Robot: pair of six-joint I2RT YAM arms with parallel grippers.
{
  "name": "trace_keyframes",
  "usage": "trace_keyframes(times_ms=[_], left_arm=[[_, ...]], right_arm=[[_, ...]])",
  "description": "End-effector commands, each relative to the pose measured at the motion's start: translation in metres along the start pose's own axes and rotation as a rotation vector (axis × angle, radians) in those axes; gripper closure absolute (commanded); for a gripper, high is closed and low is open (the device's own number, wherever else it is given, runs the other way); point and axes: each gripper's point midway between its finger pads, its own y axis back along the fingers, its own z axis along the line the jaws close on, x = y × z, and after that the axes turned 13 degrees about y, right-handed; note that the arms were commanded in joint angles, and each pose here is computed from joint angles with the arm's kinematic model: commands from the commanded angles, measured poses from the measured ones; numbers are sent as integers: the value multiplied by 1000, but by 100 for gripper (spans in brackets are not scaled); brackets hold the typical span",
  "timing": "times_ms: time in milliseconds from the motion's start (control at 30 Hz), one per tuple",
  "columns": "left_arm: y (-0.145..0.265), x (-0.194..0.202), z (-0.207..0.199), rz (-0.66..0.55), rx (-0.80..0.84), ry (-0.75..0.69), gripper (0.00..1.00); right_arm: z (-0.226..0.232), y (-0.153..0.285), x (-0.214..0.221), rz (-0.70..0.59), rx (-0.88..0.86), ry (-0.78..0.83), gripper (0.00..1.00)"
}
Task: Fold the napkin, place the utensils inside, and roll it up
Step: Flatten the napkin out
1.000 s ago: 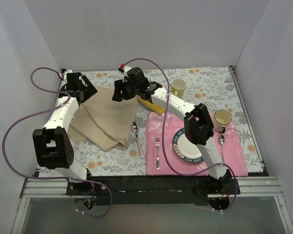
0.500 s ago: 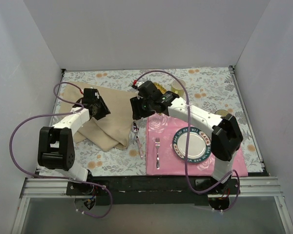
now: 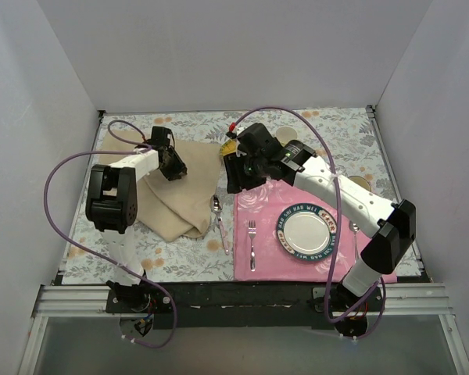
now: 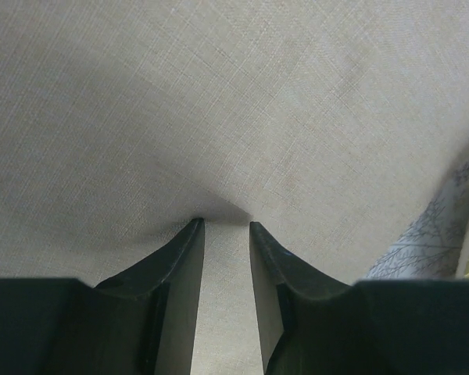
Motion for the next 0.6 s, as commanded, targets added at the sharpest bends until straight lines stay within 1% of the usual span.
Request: trace_keyframes(times_ms=[0, 133, 167, 200, 233, 267, 300, 333, 400, 433, 500, 533, 567], left_arm=[[-15, -9, -6, 1, -31, 2, 71], [-42, -20, -22, 13, -5, 18, 71], [-48, -24, -24, 15, -6, 25, 71], [-50, -41, -39, -9, 26, 35, 72], [-64, -40, -34, 10, 7, 41, 72], [-69, -47, -38, 1, 13, 41, 72], [-66, -67, -56, -36, 49, 30, 71], [-75, -71, -52, -38, 21, 25, 71], [-73, -86, -59, -65, 10, -2, 69], [-62, -104, -67, -113, -10, -25, 66], [-42, -111, -73, -130, -15, -36, 61], [-36, -102, -60, -107, -51, -35, 50], [-2, -109, -66, -150, -35, -30, 42]], right_arm=[[-4, 24, -4, 9, 24, -28, 43], [-6, 22, 3, 48, 27, -37, 43], [-7, 23, 0, 45, 25, -41, 43], [-8, 23, 3, 66, 28, -40, 43], [-8, 20, 4, 80, 29, -35, 44], [-9, 20, 3, 81, 29, -23, 43], [-10, 19, 8, 105, 35, -19, 43], [-12, 18, 10, 116, 42, -15, 43], [-15, 16, 14, 135, 39, -5, 43], [-13, 13, 14, 140, 22, -2, 43], [-8, 9, 16, 151, -11, 8, 42], [-6, 5, 19, 164, -27, 6, 40], [-4, 2, 20, 165, -41, 8, 39]])
